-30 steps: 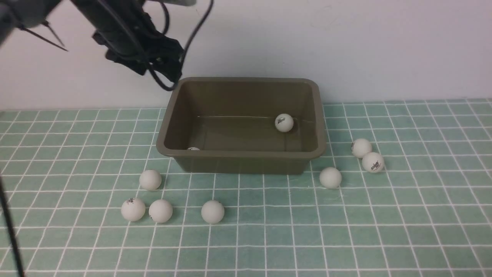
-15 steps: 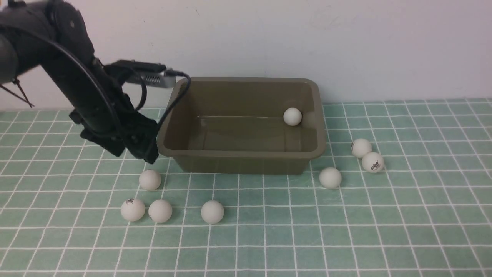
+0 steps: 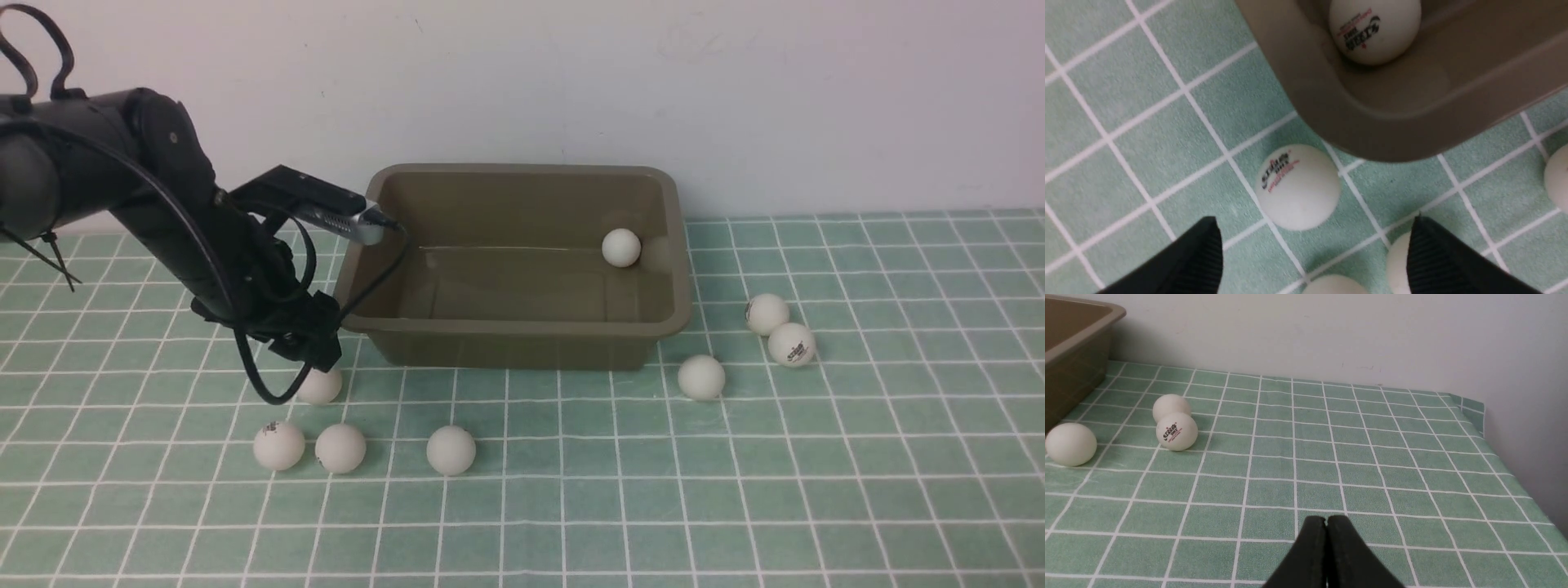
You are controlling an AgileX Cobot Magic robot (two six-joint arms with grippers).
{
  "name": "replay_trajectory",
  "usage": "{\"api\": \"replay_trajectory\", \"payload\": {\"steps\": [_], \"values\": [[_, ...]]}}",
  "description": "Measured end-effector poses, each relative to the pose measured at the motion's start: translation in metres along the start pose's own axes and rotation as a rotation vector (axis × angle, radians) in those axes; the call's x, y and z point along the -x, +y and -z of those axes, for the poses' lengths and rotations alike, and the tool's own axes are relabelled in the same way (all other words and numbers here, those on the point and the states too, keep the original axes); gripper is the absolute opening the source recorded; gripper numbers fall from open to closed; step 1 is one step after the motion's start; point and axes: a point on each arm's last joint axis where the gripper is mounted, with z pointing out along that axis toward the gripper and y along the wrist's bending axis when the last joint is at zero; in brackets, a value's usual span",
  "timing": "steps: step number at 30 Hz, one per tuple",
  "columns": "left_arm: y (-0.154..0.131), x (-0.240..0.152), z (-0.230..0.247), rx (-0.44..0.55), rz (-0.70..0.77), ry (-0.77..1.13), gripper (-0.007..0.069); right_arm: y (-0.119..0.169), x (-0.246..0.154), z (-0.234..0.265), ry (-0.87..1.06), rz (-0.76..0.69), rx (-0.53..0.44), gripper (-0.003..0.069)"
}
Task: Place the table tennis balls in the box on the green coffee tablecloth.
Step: 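Reach for and grasp a ping pong ball on the table beside the basket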
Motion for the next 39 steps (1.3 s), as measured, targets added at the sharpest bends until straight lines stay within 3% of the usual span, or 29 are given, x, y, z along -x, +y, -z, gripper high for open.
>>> {"api": "replay_trajectory", "payload": {"steps": [11, 39], "values": [[0.004, -0.004, -0.040, -0.045, 0.001, 0.050, 0.0542, 0.000, 0.000, 0.000, 0.000, 0.000, 0.000, -0.0018], [0.008, -0.006, -0.060, -0.040, -0.004, 0.059, 0.0529, 0.000, 0.000, 0.000, 0.000, 0.000, 0.000, -0.0018]]}}
